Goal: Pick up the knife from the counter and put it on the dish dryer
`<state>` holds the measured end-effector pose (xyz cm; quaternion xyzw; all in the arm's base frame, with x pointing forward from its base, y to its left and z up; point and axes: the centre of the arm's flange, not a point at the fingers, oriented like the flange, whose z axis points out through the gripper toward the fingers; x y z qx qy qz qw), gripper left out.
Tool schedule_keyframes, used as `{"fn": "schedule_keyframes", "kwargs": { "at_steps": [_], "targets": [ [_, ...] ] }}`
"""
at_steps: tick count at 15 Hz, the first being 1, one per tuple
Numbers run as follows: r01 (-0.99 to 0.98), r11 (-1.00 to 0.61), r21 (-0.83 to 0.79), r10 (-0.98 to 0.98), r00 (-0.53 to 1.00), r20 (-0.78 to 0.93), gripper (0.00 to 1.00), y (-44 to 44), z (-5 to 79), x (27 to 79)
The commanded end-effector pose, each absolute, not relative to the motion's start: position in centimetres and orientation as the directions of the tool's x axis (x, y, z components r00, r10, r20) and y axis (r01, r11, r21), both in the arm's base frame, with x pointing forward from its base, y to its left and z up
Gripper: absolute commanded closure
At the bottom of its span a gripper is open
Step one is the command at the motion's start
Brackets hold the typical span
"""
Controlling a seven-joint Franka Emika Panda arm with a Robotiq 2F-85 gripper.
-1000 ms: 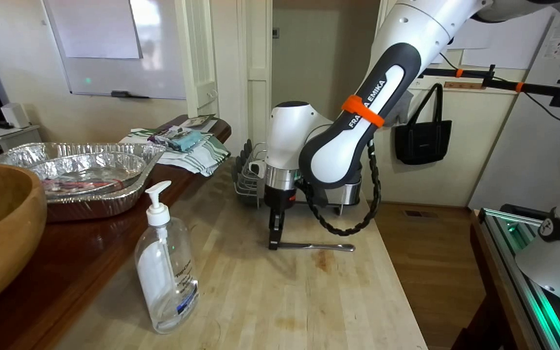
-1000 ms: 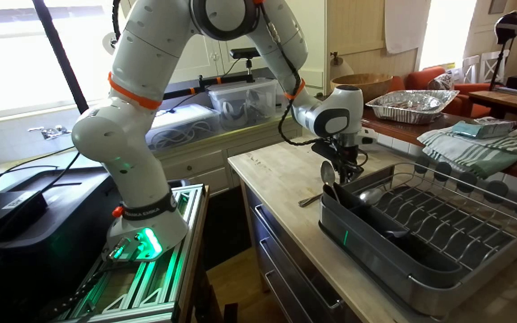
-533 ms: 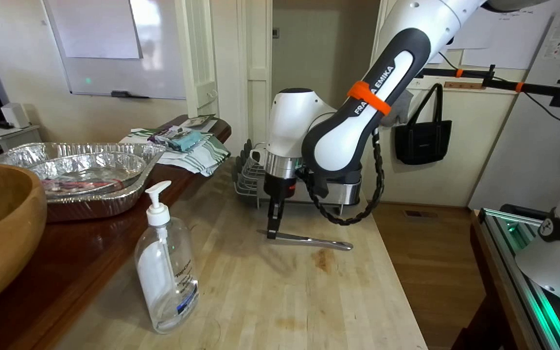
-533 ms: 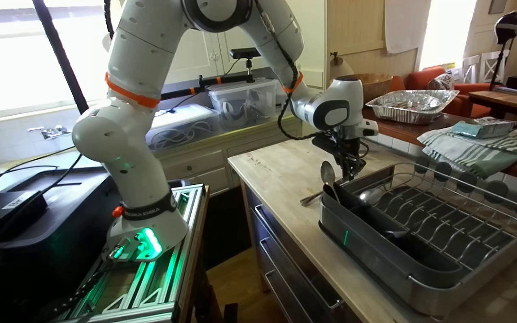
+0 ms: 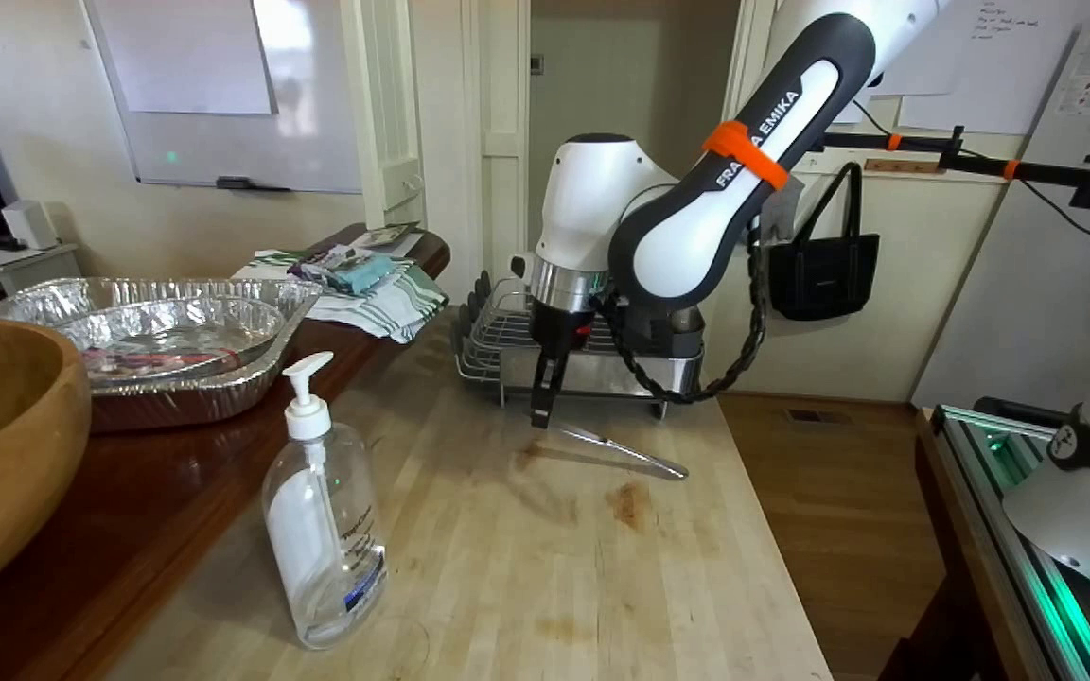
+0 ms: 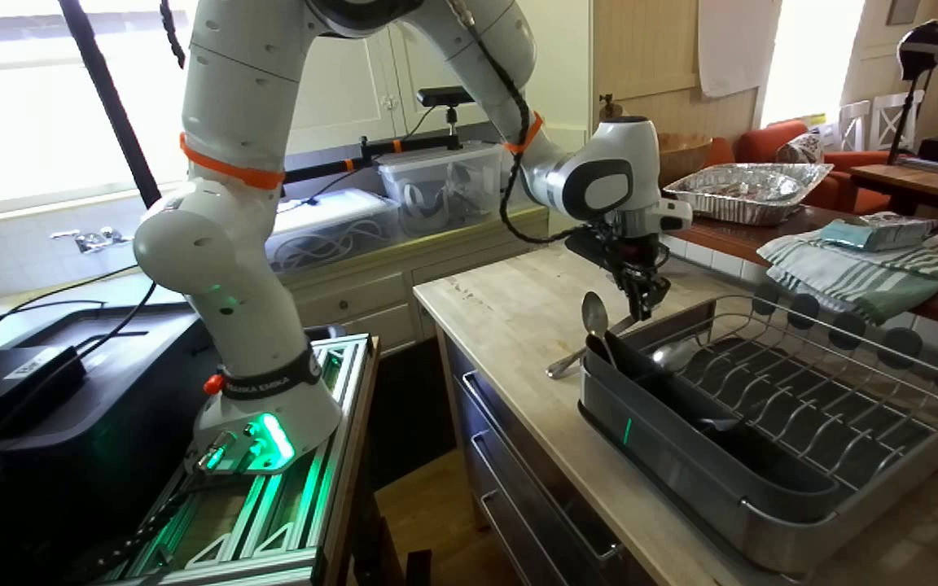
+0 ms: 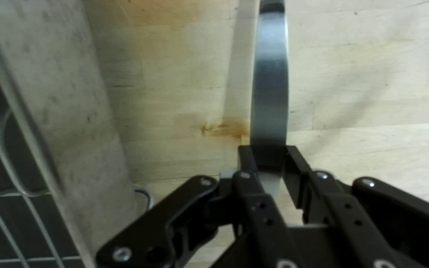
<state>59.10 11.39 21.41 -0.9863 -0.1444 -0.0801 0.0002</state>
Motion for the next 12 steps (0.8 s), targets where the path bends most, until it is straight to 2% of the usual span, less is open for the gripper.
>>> {"fn": "schedule_keyframes", "kwargs": {
  "at_steps": [1, 12],
  "targets": [
    [0.237, -0.97, 0.056, 0.243, 0.956, 0.166, 0.94, 10.5, 22.5, 57.5],
    [0.194, -0.98, 0.031, 0.197, 0.973, 0.12, 0.94, 9.5, 19.1, 58.9]
  ]
}}
